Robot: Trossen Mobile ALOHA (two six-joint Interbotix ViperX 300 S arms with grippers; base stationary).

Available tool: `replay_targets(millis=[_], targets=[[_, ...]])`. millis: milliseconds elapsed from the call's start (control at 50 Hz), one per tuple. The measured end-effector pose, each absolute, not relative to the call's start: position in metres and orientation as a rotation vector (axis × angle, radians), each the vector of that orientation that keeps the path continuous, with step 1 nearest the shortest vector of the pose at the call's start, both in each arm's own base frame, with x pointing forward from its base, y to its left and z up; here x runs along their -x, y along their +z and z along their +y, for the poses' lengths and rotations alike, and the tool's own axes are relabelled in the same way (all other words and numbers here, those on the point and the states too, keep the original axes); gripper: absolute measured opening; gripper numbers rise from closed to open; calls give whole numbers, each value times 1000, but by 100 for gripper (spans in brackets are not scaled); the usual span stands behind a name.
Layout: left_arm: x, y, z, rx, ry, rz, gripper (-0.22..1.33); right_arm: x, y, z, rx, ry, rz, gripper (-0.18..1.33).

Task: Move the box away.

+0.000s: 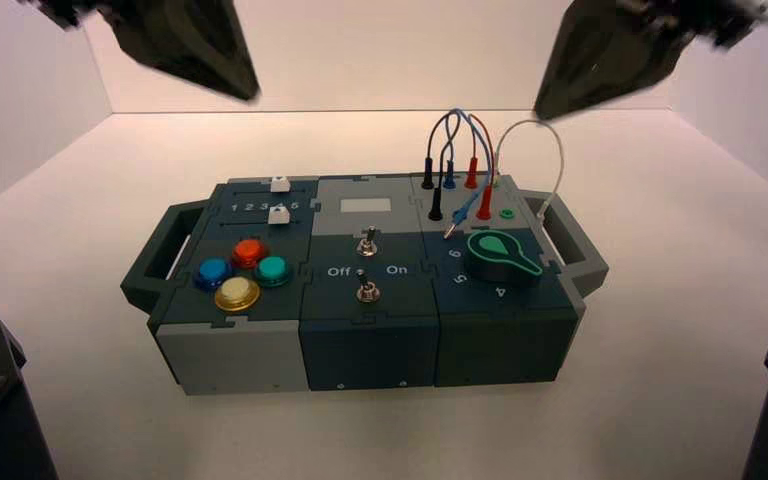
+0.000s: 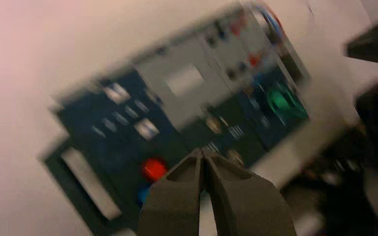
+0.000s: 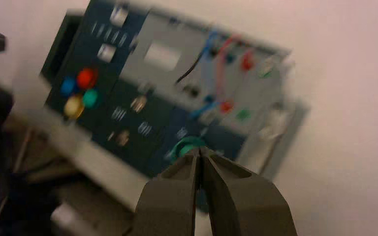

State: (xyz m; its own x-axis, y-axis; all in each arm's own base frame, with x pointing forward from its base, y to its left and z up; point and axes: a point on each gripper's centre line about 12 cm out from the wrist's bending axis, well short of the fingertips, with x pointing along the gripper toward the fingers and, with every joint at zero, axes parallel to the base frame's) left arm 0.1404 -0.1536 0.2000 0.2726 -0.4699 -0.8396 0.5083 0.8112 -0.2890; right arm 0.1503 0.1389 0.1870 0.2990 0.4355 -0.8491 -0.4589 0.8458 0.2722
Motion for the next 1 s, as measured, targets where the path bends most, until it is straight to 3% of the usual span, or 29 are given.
replay_targets(millis=[360,660,1000], targets=[[-92,180,-174,-148,-744,1396,-16,-108,154,183,67,745,1380,-14],[-77,153,-159,-235,-687,1549,-16,-100,127,185,135,702,1542,-14],[-71,133,-148,-274,-644,1609,-16,-99,110,186,175,664,1631,-14]])
